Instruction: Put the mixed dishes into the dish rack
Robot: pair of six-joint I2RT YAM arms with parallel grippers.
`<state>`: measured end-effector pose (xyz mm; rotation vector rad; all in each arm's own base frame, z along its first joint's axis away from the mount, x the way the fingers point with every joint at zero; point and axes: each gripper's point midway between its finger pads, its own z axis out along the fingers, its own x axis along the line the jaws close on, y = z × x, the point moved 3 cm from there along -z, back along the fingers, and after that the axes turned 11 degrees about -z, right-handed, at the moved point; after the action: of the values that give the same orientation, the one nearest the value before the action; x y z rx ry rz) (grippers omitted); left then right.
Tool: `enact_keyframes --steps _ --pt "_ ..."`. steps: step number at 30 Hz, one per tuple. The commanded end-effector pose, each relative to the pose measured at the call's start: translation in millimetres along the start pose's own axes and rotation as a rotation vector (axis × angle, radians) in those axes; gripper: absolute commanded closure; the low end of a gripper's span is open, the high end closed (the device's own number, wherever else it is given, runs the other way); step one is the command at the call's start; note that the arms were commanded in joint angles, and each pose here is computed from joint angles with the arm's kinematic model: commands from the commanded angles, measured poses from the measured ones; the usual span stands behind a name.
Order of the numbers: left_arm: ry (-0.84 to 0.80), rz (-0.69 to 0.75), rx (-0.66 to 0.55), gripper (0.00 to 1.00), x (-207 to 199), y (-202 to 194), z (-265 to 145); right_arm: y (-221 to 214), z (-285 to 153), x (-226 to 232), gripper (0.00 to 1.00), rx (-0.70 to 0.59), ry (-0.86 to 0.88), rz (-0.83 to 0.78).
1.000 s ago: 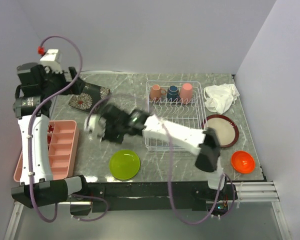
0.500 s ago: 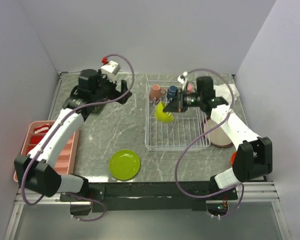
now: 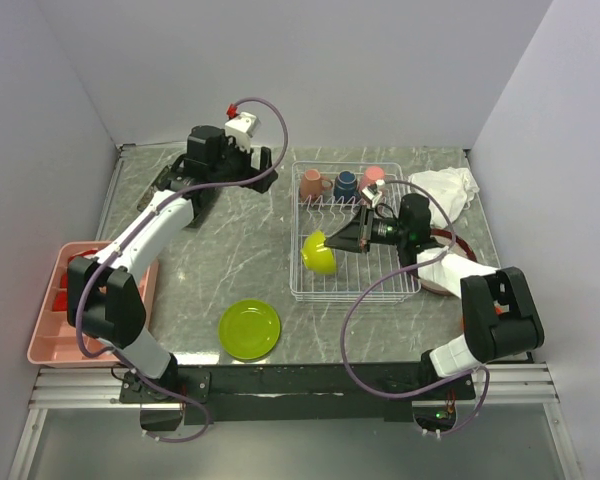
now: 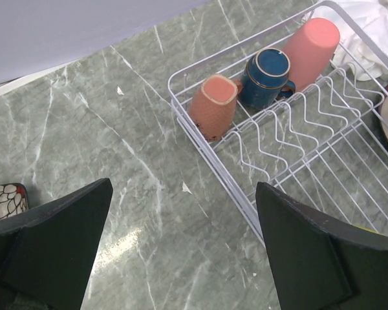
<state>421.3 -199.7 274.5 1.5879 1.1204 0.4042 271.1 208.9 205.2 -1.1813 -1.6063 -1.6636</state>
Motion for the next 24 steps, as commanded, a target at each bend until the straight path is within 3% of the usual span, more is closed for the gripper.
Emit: enact_keyframes --steps 1,7,24 --pt "-0.011 0.003 -0.146 0.01 -9 41 -5 15 -7 5 1.0 -0.105 0.001 -0.024" --pt "-0.004 -0.007 -0.14 0.01 -8 34 -8 14 -7 -22 1.0 -0.173 -0.092 0.037" --pt "0.026 0.042 -0.134 0.01 -5 34 -11 16 -4 -68 1.0 -0.129 -0.114 0.177"
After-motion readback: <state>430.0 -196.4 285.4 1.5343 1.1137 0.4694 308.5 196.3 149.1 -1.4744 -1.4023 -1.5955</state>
